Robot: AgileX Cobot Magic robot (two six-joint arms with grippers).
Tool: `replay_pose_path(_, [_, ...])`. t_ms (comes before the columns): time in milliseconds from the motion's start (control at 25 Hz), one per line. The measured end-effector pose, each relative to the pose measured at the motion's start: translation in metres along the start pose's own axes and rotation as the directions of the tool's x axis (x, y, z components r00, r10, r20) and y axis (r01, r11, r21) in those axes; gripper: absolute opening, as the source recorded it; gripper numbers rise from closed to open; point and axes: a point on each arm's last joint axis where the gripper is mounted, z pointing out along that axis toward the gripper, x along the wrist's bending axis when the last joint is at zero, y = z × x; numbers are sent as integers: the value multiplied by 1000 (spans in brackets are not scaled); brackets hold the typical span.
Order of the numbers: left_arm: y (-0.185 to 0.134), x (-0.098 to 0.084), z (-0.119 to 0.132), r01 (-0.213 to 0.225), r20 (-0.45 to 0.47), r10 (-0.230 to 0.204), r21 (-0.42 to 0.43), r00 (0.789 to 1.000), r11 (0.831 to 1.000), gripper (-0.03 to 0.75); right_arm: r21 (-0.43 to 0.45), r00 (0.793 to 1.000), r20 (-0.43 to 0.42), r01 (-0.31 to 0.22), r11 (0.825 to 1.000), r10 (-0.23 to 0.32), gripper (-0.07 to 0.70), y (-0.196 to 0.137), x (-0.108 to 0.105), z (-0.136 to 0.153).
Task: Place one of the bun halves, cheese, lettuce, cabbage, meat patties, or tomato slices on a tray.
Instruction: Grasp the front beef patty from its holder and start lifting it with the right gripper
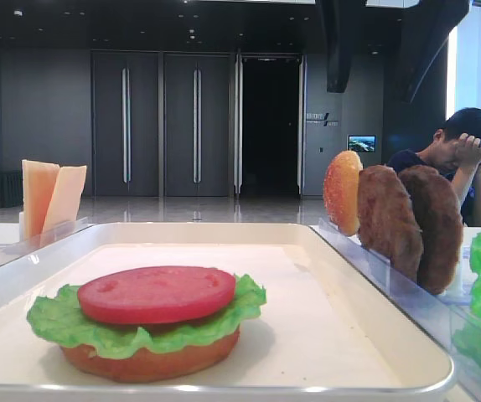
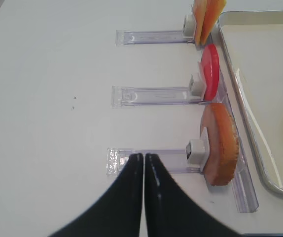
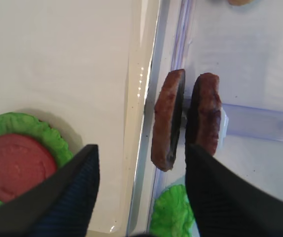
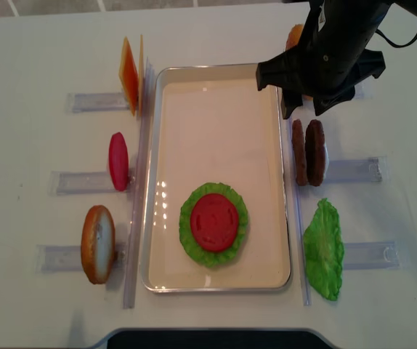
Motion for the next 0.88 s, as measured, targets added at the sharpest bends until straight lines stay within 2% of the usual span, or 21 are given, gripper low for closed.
replay_pose_path(320, [0,0,0,0,0,0,0,1000,1000,0,58,1000,24,-10,998,8,403,5,1,25])
replay_pose_path(880, [0,0,0,0,0,0,0,1000,1000,0,119,999,50,-16,993,10,403,7,0,46])
